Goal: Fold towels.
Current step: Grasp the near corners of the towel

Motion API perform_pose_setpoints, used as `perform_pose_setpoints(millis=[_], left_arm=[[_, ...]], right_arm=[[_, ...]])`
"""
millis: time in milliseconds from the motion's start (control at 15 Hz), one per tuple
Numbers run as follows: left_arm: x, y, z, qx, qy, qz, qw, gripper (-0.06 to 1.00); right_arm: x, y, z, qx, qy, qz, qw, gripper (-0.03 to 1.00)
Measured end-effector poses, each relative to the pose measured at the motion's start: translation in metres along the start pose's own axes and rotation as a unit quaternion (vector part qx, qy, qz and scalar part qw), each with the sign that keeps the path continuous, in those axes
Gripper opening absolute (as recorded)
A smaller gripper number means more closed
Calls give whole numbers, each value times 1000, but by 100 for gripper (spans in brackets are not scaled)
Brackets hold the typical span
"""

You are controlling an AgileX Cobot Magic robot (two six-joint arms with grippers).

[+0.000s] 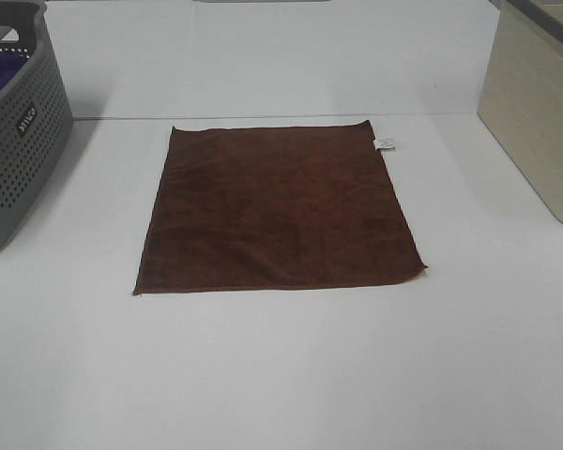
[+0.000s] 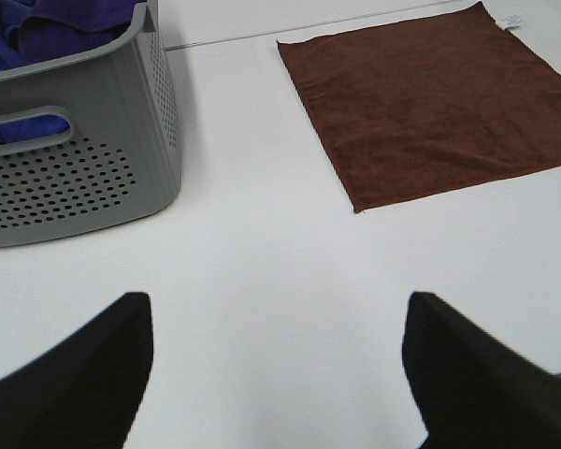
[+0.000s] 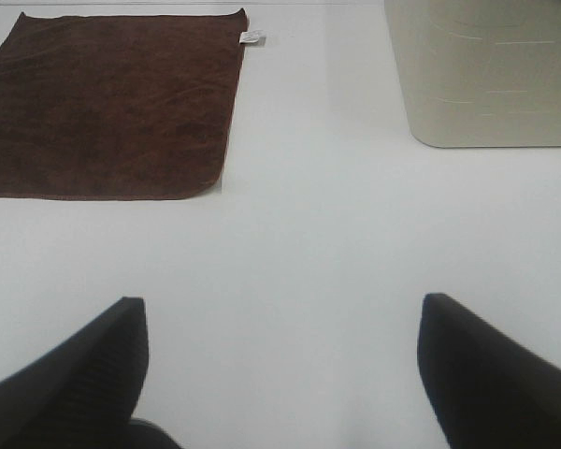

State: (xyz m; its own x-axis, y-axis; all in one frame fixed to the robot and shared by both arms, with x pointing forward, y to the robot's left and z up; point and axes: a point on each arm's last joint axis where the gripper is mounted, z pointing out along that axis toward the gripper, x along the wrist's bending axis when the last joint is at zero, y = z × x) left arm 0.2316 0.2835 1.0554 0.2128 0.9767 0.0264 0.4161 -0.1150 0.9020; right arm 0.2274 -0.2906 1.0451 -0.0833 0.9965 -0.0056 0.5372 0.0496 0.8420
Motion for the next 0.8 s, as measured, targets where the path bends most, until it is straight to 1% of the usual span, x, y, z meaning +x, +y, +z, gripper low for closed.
perform_pose_setpoints(millis=[800], left_arm=[[0, 0, 0, 0, 0, 0, 1000, 71]], right_arm=[[0, 0, 0, 0, 0, 0, 1000, 75]])
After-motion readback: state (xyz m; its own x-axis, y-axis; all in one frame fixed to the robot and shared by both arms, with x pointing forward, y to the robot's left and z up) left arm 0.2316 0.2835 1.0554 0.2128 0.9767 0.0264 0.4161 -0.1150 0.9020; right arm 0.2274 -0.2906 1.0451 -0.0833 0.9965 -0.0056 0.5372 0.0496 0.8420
